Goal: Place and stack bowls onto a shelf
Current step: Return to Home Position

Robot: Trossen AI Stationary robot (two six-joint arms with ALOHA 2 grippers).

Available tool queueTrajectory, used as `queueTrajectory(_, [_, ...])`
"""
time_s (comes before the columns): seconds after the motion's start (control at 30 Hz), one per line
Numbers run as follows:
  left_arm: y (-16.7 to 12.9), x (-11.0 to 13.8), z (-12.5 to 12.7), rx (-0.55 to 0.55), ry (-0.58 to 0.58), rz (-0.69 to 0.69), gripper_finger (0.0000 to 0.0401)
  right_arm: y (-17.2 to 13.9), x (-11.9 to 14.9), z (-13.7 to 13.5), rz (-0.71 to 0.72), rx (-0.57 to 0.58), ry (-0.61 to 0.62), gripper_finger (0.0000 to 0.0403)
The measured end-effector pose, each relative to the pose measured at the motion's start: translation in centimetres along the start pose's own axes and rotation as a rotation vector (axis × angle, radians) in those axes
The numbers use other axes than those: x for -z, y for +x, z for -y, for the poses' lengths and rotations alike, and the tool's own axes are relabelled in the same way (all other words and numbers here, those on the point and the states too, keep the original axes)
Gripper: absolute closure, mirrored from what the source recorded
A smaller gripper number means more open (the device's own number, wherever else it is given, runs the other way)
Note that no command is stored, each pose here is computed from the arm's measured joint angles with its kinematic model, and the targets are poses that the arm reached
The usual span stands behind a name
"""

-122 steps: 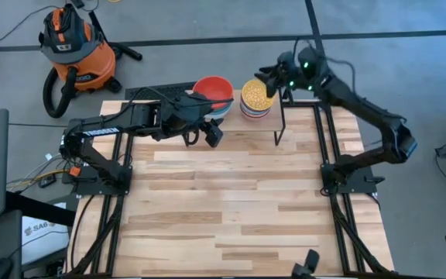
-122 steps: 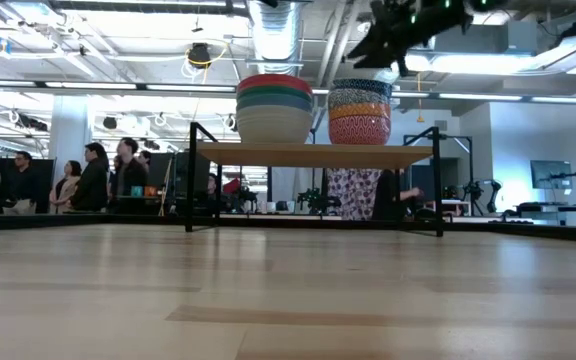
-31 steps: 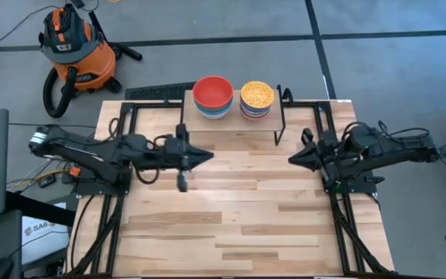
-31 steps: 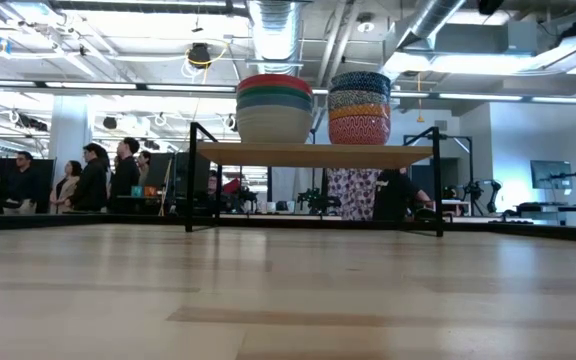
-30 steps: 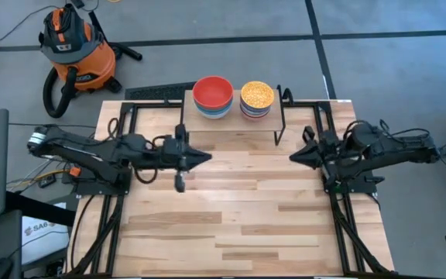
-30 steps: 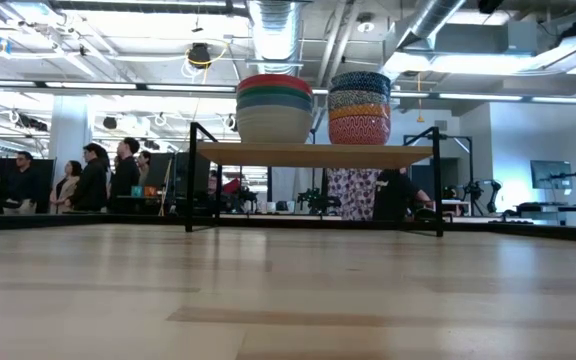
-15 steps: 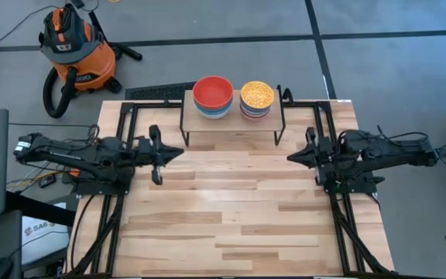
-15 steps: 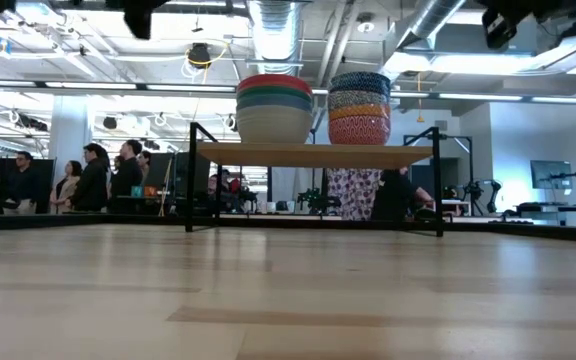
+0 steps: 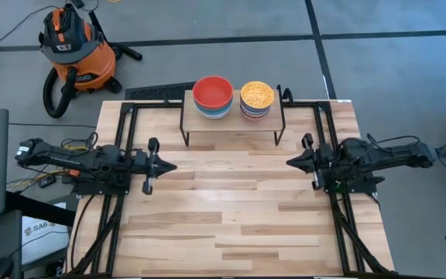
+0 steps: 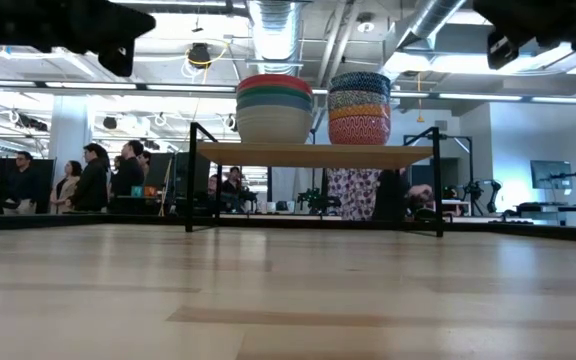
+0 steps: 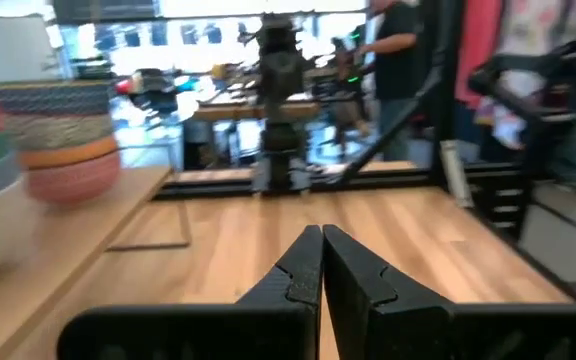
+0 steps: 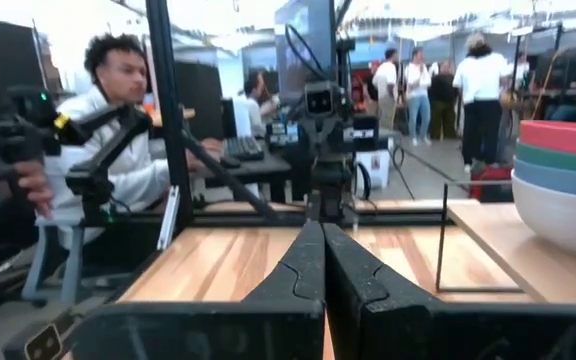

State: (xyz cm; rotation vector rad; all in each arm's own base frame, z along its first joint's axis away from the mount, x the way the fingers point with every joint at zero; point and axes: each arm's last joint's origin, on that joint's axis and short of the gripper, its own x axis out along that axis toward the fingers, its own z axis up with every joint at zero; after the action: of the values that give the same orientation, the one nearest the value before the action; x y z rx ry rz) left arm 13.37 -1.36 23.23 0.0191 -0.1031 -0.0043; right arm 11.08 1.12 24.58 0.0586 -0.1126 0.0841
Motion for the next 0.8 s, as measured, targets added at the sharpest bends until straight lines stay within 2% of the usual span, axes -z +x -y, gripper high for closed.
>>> queueTrajectory(0.17, [-0.8, 1.2, 0.2, 0.086, 0.008, 0.0, 0.0401, 0.0, 1.8, 0.1, 0.045, 0.015, -0.009, 0.0386])
queueTrajectory(0.3, [-1.3, 2.9, 0.2, 0.088, -0.005, -0.027, 0.0401, 0.0, 3.1, 0.2, 0.037, 0.018, 0.003, 0.0386])
queueTrajectory(0.43, [-1.8, 3.4, 0.1, 0.083, -0.007, -0.008, 0.0401, -0.3, 3.1, 0.2, 0.047, 0.018, -0.011, 0.0386])
queueTrajectory(0.8, [-3.2, 2.8, -0.1, 0.066, 0.013, 0.071, 0.0401, -2.0, 2.7, 0.2, 0.088, -0.003, -0.012, 0.0386])
